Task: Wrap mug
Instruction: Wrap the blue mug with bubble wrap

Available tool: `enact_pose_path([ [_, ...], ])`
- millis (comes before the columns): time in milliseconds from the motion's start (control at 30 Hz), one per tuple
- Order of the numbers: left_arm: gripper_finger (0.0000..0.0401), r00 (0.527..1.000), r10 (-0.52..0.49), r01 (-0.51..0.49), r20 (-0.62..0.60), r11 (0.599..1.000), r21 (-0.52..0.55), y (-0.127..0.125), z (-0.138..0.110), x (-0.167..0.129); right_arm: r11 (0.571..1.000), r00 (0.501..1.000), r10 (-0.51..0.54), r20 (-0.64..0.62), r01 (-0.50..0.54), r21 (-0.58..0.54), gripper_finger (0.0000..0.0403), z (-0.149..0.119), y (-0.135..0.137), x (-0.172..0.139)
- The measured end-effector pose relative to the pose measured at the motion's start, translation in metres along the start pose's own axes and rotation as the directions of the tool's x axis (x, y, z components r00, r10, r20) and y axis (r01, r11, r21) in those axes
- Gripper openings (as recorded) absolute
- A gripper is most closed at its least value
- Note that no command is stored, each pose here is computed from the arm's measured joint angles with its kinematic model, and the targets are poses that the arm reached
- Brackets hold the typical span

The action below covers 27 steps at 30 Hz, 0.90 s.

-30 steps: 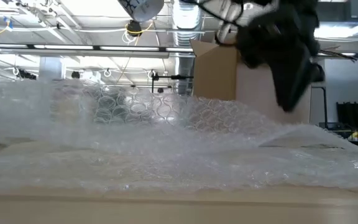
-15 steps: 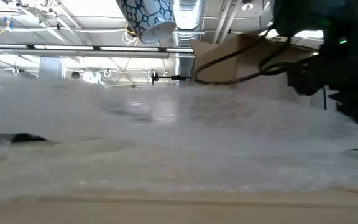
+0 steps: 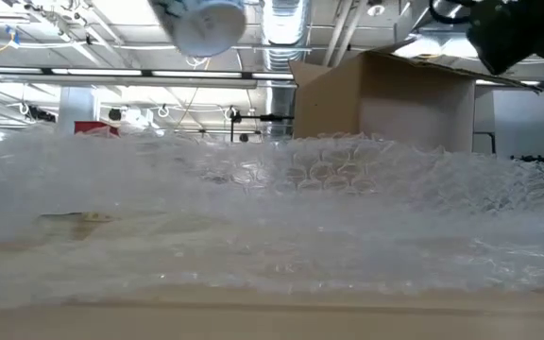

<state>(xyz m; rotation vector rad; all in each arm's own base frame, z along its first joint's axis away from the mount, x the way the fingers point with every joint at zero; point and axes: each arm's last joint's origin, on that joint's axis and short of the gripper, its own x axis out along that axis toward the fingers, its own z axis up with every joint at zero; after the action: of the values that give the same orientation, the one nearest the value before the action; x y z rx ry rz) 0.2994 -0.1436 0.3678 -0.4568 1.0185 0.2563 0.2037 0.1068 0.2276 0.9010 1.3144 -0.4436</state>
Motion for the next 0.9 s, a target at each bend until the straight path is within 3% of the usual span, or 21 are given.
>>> enact_pose_path([
  [133,0.0004,0.996,0.002,-0.005,-0.090,0.999,-0.032,-0.003,-0.025,0.032,0.996,0.998,0.065,-0.006,-0.065,-0.065,0.0021,0.011,0.000,0.029],
  [267,0.0004,0.991,-0.043,0.032,-0.124,0.995,-0.093,0.000,-0.043,0.072,0.996,0.999,0.032,-0.028,-0.035,-0.087,0.0013,0.021,0.000,0.057],
  [400,0.0004,0.987,0.003,-0.020,-0.160,0.994,-0.107,0.015,-0.059,0.100,0.996,0.998,-0.038,-0.056,0.033,-0.086,0.0003,0.024,-0.002,0.074],
  [500,0.0004,0.970,0.108,-0.127,-0.218,0.989,-0.077,0.036,-0.066,0.113,0.995,0.993,-0.057,-0.105,0.048,-0.086,0.0001,0.019,-0.001,0.081],
  [733,0.0004,0.949,0.227,-0.223,-0.218,0.974,0.044,0.075,-0.043,0.124,0.996,0.989,-0.055,-0.137,0.064,0.060,0.0001,-0.009,0.006,0.087],
  [900,0.0004,0.924,0.333,-0.318,-0.187,0.942,0.107,0.095,-0.007,0.101,0.995,0.992,0.007,-0.129,0.005,0.095,0.0001,-0.021,0.020,0.079],
])
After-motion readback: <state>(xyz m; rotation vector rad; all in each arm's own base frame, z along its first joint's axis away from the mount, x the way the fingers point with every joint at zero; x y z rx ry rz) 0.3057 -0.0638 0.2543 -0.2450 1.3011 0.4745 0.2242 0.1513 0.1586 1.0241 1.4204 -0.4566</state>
